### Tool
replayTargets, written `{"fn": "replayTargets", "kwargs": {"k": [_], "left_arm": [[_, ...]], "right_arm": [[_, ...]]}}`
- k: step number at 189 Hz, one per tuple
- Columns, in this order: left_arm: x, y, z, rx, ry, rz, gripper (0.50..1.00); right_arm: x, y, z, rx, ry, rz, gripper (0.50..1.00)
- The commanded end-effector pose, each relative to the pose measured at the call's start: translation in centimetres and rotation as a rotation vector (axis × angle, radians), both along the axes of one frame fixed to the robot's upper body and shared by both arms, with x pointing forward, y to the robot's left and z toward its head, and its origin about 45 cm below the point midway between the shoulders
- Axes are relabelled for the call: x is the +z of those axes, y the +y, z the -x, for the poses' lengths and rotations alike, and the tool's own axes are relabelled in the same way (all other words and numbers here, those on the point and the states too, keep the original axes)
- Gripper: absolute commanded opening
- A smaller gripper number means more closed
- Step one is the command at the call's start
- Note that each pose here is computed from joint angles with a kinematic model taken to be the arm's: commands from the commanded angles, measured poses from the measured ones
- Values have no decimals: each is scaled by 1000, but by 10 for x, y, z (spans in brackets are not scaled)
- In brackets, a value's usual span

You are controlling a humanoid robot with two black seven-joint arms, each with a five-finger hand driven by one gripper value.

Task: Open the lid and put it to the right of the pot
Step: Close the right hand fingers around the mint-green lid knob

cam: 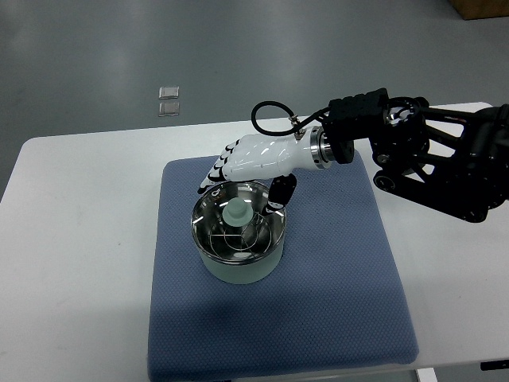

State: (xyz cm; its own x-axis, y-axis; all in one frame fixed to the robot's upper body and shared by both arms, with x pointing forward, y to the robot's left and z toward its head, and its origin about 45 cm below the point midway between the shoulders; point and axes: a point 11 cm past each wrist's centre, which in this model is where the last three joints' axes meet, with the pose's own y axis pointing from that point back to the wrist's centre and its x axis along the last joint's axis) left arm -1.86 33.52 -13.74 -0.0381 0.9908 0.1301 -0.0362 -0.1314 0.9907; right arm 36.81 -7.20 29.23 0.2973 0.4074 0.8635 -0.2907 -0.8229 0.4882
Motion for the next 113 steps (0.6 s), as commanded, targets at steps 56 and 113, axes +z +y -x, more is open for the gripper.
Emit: {"fn": "replayTargets", "kwargs": {"k": [56, 113], "left_arm": [[0, 0, 0, 0, 1, 0, 1000], [0, 0, 0, 0, -1, 0, 1000]], "right_arm": [[-5, 2, 2, 13, 0, 33, 768], [-3, 4, 1, 26, -37, 67, 768]]}}
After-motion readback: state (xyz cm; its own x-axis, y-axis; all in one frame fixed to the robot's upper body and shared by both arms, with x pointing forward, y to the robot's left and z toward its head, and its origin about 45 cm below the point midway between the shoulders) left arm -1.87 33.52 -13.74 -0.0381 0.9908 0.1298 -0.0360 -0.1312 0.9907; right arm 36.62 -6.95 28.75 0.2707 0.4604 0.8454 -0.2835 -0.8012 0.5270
